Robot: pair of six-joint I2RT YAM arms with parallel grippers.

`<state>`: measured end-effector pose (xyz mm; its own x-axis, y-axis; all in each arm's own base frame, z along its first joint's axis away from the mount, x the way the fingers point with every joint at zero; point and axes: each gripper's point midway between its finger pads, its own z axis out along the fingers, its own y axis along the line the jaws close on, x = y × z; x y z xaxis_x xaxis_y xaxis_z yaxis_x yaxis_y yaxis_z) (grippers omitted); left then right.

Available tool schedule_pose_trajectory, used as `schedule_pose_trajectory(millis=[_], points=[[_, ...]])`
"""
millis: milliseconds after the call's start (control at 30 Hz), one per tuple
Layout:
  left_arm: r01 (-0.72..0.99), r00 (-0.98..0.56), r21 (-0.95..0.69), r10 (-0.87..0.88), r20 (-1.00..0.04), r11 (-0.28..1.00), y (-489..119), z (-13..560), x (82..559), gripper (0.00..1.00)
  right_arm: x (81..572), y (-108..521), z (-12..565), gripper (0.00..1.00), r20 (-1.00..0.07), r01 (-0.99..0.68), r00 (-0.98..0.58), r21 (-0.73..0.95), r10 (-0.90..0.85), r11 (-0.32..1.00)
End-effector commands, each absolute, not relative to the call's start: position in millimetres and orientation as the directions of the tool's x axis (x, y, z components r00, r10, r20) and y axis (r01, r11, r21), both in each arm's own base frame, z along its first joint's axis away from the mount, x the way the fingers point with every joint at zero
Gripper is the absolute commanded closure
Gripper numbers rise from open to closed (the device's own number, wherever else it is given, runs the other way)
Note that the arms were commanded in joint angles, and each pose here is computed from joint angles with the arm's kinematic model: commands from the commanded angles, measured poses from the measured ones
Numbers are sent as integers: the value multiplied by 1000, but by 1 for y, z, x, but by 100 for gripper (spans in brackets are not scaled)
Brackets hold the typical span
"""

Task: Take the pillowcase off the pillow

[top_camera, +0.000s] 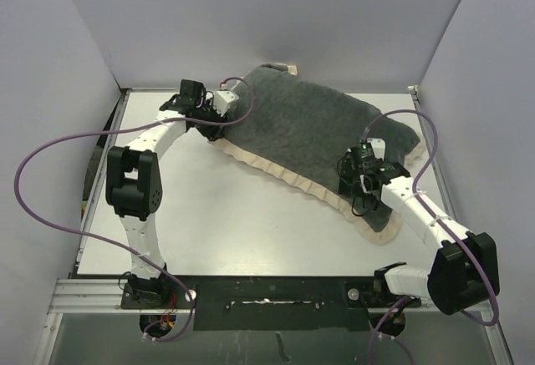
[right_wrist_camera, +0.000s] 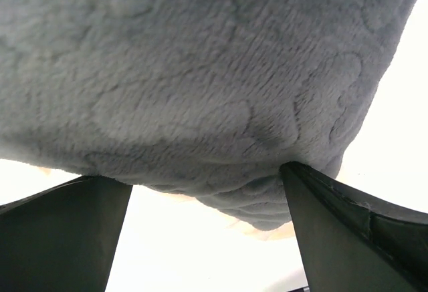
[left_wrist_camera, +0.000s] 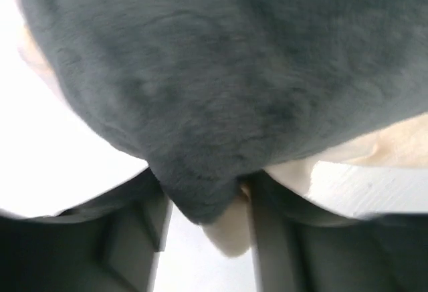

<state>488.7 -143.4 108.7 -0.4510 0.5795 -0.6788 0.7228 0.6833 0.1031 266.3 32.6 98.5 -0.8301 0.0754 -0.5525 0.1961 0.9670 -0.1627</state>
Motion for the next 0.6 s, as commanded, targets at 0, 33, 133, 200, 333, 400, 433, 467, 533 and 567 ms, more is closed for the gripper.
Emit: schedule_pose_trajectory(millis=[0,33,133,200,333,400,433,467,533,567], points=[[780,-393,98,607,-690,618,-146,105,502,75,278,34,104,2,-568,195,-818,-119,94,974],[780,-407,79,599,-690,621,-146,104,499,85,281,37,102,2,-562,188,-822,-114,93,976],[765,-422,55,565,-708,641,-138,106,487,100,295,51,94,2,-553,151,-829,-78,83,985],[738,-425,76,549,-720,671,-124,111,479,100,306,63,91,2,-552,118,-831,-65,63,991],[641,-485,70,474,-735,764,-64,120,457,100,328,104,86,2,-542,2,-839,-82,-43,997],[581,-525,57,427,-737,812,-29,124,441,100,337,133,84,2,-541,-71,-833,-93,-110,993],[554,-542,56,411,-733,830,-13,124,432,100,341,148,83,2,-541,-104,-829,-92,-137,990],[535,-562,55,404,-722,843,2,120,419,100,349,165,86,2,-550,-135,-819,-88,-161,987],[505,-583,70,400,-708,860,27,117,398,100,357,190,86,2,-555,-182,-809,-80,-195,980],[487,-587,82,396,-706,869,38,117,389,100,360,201,87,2,-558,-200,-805,-60,-199,978]])
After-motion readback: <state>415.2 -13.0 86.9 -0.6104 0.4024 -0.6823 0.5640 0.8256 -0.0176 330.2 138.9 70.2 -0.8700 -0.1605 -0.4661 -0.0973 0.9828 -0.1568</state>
